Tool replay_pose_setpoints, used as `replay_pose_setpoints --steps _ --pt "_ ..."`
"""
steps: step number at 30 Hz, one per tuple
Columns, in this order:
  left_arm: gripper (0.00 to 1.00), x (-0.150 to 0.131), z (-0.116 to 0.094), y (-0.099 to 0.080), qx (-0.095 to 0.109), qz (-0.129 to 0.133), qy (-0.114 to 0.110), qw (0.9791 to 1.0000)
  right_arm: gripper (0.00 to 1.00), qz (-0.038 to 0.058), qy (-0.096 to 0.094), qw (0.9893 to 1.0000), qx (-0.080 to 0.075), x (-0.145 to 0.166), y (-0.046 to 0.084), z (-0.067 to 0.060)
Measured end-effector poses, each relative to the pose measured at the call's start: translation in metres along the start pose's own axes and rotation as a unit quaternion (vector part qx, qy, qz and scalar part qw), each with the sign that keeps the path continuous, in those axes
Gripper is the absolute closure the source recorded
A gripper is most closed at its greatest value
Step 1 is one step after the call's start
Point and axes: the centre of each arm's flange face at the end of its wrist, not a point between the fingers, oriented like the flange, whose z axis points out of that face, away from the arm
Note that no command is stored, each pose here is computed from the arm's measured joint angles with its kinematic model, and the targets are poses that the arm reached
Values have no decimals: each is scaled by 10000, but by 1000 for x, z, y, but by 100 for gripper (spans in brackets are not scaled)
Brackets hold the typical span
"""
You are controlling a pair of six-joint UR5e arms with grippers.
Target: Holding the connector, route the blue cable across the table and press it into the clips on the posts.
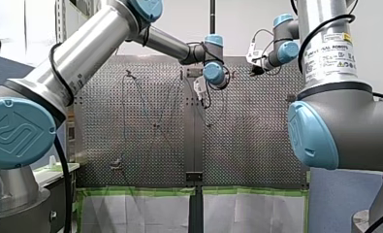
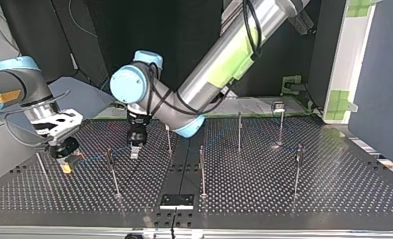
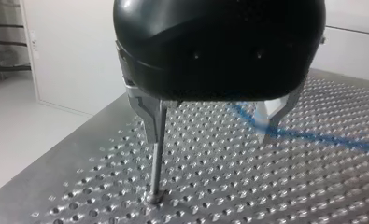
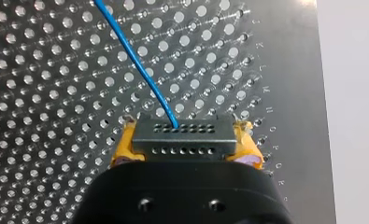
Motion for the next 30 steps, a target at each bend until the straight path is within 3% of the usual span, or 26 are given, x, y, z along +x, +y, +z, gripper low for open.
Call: replay_pose_setpoints --steps 3,7,13,22,30 --pt "0 -2 -11 -4 63 33 94 9999 100 0 -5 10000 7 0 -1 0" --pt "0 -9 -28 -15 298 16 126 9995 100 0 -7 10000 12 -1 -2 0" --pt "0 -20 -47 -28 605 -70 69 9981 100 -1 -11 10000 23 -1 -3 0" --pt "0 -51 -54 -6 306 -63 -383 9988 100 1 -18 10000 31 -2 -4 1" --pt "0 -76 -66 11 5 -85 -774 9970 100 6 -41 10000 57 -4 -7 1"
